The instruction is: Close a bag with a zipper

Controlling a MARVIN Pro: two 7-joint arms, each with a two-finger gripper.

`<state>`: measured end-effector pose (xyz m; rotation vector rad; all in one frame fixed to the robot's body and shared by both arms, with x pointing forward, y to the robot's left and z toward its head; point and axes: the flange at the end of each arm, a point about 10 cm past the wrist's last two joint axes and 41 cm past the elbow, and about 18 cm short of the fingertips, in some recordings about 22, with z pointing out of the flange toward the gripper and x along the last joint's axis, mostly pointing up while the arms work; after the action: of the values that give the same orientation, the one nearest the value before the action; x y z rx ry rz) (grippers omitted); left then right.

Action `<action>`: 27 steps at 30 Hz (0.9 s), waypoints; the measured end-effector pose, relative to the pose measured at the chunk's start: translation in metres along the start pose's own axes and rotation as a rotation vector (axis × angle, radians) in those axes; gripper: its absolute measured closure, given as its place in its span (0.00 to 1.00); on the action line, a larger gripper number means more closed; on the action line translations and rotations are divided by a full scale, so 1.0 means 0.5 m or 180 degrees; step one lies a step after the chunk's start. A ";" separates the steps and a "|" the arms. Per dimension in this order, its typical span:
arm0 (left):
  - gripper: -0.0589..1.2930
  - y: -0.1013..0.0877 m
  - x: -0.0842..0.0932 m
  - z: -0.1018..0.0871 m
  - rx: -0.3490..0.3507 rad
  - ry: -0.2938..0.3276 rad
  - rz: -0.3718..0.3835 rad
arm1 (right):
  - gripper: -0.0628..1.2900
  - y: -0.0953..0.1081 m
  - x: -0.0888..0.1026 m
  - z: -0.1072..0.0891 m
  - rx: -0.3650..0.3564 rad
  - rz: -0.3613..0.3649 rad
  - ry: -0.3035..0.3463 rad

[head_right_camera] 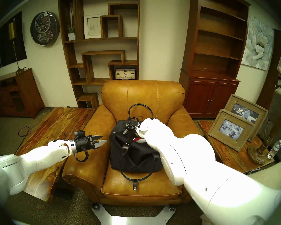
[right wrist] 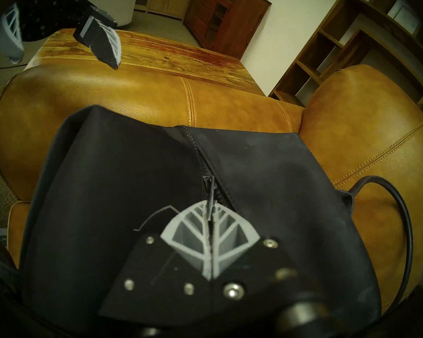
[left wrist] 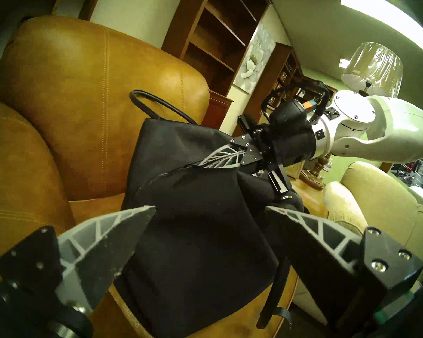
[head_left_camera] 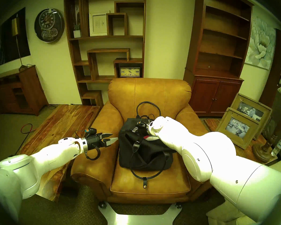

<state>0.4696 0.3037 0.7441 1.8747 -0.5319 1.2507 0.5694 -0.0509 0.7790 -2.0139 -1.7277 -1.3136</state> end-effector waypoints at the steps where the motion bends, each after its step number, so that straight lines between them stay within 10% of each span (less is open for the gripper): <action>1: 0.03 0.000 0.000 0.004 0.0011 -0.0001 0.0006 | 0.97 0.000 0.000 0.000 -0.0001 0.0002 0.0003; 27: 0.03 -0.007 -0.044 0.113 0.0388 -0.0155 0.0132 | 0.97 0.003 -0.007 -0.006 0.0021 0.0013 0.0012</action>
<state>0.4949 0.2587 0.7123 2.0092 -0.5333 1.2925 0.5697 -0.0557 0.7790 -2.0089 -1.7232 -1.3081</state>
